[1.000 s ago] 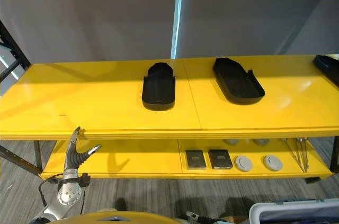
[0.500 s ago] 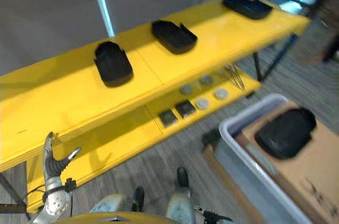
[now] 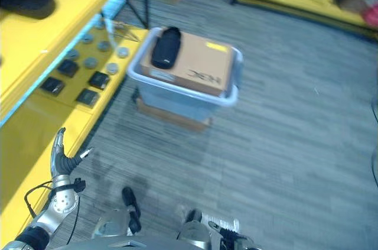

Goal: Move parts from the plastic box to the shelf.

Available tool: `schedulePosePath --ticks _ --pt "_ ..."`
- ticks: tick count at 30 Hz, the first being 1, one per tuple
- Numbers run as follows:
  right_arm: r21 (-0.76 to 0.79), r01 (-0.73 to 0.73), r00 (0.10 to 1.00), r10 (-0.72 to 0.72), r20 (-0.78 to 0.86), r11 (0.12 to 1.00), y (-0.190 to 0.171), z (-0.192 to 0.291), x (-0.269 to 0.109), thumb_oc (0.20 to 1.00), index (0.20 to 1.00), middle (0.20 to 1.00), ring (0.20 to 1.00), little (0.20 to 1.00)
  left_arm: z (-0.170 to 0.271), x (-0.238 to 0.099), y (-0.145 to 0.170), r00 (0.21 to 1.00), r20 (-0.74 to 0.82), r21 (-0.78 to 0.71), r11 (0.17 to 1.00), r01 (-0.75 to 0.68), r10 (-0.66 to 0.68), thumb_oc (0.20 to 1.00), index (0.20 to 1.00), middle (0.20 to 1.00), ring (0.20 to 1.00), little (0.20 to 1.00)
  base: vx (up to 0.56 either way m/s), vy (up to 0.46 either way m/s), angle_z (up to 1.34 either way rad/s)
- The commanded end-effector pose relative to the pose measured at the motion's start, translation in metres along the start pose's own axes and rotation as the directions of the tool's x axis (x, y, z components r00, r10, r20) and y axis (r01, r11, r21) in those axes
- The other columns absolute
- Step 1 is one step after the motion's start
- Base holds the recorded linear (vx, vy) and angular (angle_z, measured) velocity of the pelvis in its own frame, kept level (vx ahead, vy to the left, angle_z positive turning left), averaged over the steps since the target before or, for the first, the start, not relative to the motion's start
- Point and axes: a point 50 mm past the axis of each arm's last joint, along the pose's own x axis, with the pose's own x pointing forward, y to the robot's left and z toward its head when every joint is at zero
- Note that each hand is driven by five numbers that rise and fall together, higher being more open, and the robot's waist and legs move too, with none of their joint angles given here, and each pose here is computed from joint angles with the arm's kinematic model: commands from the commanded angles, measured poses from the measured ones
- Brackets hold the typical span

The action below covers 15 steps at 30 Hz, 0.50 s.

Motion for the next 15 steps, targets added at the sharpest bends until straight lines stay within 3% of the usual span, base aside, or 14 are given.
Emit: schedulePosePath --ticks 1,5,10,14,15 --pt "0.051 0.008 1.0 -0.007 -0.015 0.999 -0.001 -0.009 0.0 1.0 1.0 1.0 1.0 1.0 0.013 0.027 0.007 0.997 0.008 -0.056 0.995 -0.079 0.08 1.0 1.0 1.0 1.0 1.0 0.04 -0.243 0.14" --pt "0.034 0.036 0.998 -0.035 -0.052 0.999 -0.013 -0.017 -0.002 1.0 1.0 1.0 1.0 1.0 -0.001 0.025 0.003 0.992 -0.104 -0.061 0.995 -0.078 0.071 1.0 1.0 1.0 1.0 1.0 0.08 -0.258 -0.11" --pt "-0.052 0.07 0.997 -0.072 -0.027 0.996 -0.025 -0.001 -0.003 1.0 1.0 1.0 1.0 1.0 -0.023 0.01 -0.005 0.955 -0.294 -0.15 0.989 -0.004 -0.041 1.0 1.0 1.0 1.0 1.0 0.12 -0.212 -0.09" --pt "-0.052 0.07 0.997 -0.072 -0.027 0.996 -0.025 -0.001 -0.003 1.0 1.0 1.0 1.0 1.0 -0.023 0.01 -0.005 0.955 -0.295 -0.15 0.989 -0.004 -0.041 1.0 1.0 1.0 1.0 1.0 0.01 -0.01 -0.07" --pt "-0.052 0.07 0.997 -0.072 -0.027 0.996 -0.025 -0.001 -0.003 1.0 1.0 1.0 1.0 1.0 -0.023 0.01 -0.005 0.955 -0.295 -0.15 0.989 -0.004 -0.041 1.0 1.0 1.0 1.0 1.0 0.68 0.324 0.36"
